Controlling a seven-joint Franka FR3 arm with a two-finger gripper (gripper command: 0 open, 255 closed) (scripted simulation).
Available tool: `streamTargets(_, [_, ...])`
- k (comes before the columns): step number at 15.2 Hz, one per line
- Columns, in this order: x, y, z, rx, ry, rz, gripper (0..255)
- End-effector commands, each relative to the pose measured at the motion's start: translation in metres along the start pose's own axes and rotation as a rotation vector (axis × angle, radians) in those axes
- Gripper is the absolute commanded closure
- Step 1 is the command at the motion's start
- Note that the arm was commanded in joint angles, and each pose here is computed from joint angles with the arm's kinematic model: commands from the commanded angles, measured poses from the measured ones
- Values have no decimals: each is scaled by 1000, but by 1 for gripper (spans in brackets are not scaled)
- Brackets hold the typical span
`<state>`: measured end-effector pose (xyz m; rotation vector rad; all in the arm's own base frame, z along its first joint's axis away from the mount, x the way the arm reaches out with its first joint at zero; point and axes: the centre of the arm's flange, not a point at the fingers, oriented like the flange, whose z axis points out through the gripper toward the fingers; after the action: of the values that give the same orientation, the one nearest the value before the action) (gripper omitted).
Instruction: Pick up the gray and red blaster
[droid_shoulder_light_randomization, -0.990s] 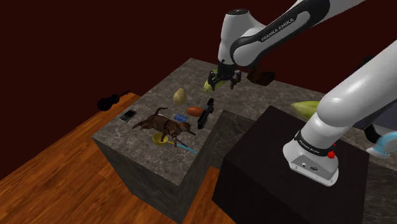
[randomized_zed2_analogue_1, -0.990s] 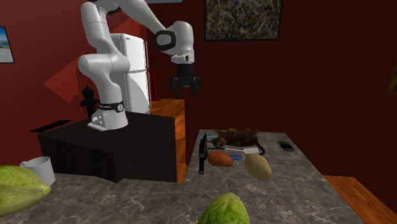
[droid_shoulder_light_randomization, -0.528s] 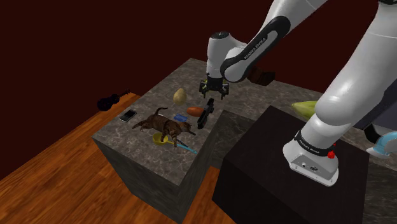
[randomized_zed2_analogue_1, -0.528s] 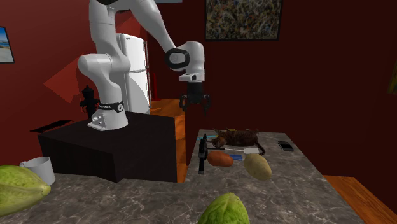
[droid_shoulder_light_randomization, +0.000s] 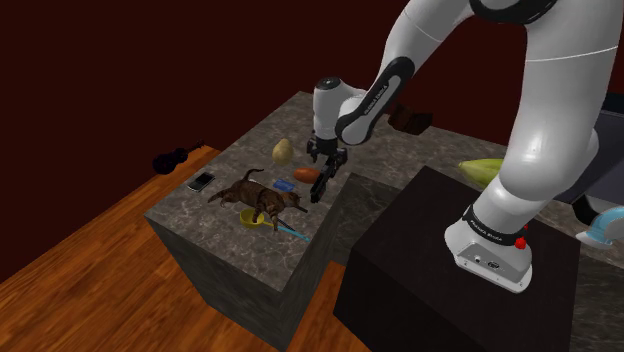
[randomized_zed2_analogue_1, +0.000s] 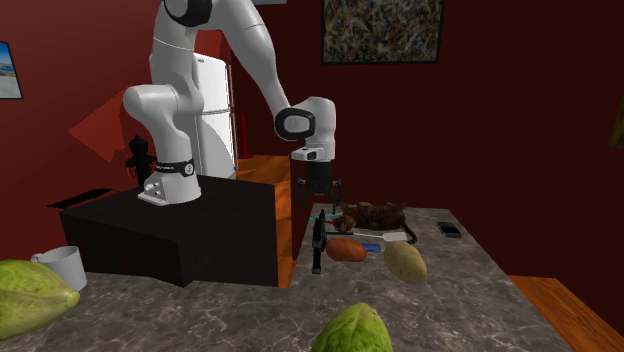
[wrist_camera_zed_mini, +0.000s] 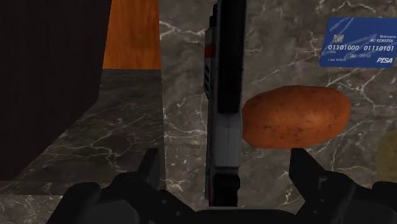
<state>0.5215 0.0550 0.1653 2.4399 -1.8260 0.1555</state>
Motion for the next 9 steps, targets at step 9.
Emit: streamTargets(9, [-6,-5,49,-3,2,31,0])
